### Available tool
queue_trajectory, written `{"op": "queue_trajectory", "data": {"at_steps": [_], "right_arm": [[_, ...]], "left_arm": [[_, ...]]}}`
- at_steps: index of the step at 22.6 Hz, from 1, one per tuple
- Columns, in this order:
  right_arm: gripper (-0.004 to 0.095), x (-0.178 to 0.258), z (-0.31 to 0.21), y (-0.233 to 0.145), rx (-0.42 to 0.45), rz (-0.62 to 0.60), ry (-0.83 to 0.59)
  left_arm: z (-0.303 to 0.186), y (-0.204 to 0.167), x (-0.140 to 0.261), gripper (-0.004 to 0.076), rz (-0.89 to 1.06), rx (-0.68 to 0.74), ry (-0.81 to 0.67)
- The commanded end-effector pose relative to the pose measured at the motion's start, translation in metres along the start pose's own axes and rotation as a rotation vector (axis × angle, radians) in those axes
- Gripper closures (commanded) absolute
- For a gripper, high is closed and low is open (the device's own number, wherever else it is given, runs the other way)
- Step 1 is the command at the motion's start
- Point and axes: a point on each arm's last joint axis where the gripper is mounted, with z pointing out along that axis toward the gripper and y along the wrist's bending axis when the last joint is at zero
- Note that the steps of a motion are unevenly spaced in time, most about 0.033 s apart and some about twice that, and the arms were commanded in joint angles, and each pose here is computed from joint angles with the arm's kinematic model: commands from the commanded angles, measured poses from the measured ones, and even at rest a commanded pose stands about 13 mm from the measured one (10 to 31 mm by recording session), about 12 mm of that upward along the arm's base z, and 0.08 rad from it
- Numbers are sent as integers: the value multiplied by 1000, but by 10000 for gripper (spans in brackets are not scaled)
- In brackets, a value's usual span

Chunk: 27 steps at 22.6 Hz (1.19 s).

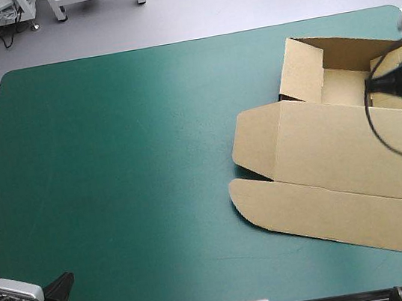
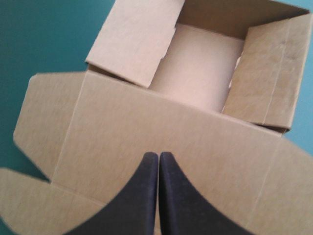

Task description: Fold the box

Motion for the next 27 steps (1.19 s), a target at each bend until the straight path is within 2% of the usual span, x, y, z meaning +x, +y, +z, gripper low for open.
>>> {"op": "queue_trajectory", "data": {"at_steps": [1,7,13,19,27], "right_arm": [[915,56,-25,19,-11,-37,-86],[917,155,-31,29,31,-41,-228],[917,214,5,26,45,11,-193],[921,224,12,23,78,7,-215],[921,225,12,23,68,21,-204]], "left_arm": [[9,-3,-4,733,-27,39,-45],[10,-5,-1,733,6,62,-25],[10,-5,-1,733,6,62,-25],[10,-5,-1,733,6,63,-23],[10,-7,-1,733,-20,86,-20]]}}
